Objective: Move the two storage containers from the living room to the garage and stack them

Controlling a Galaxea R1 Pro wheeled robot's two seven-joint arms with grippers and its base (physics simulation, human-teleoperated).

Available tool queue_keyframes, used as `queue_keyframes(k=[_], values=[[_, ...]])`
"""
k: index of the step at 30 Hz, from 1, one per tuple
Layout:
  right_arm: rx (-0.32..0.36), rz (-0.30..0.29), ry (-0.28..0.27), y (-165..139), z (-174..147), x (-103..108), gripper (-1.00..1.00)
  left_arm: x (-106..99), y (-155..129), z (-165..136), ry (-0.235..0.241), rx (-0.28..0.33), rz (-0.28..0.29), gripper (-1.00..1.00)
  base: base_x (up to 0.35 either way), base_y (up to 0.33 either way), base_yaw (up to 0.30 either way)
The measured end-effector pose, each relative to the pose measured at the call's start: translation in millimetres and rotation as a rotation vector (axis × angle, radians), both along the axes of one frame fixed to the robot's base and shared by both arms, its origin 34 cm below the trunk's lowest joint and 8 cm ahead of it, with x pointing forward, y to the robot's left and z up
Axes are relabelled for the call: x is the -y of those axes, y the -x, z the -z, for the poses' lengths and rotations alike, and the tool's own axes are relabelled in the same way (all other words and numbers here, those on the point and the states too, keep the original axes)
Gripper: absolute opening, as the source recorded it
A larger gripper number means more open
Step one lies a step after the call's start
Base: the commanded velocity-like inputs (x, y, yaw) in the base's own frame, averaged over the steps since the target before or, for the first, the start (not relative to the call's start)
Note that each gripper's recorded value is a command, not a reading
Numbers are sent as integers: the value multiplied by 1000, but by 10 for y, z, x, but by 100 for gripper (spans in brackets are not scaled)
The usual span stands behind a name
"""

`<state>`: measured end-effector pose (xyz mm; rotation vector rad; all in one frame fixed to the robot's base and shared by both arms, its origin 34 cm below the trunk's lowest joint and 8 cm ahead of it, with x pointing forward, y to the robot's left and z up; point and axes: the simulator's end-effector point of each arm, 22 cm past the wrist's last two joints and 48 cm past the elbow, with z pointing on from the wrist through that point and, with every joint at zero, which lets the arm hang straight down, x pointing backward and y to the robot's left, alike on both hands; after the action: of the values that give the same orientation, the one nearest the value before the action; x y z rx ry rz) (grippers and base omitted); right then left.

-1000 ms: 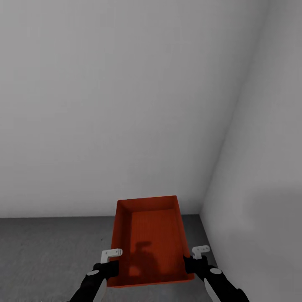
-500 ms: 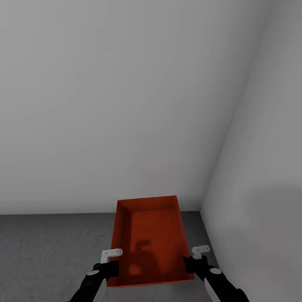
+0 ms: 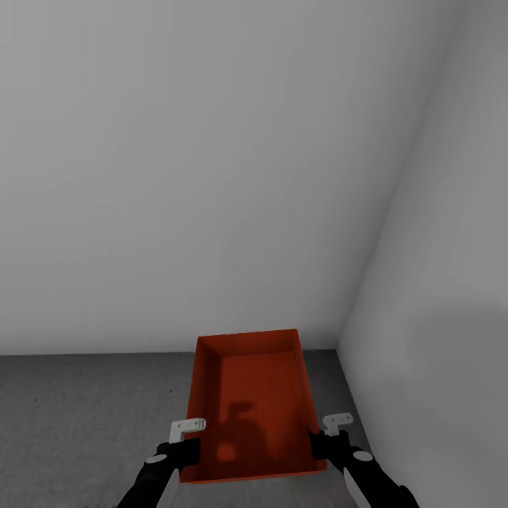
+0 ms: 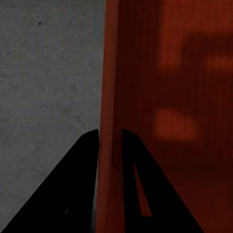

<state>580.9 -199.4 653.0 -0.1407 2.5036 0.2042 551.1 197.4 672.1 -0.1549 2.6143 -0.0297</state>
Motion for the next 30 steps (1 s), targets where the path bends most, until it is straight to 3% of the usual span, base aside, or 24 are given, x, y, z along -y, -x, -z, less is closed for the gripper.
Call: queue_keyframes(k=[30], values=[[-48, 0, 0, 90, 584, 0, -100, 0, 80, 569, 0, -48, 0, -100, 0, 0, 0]])
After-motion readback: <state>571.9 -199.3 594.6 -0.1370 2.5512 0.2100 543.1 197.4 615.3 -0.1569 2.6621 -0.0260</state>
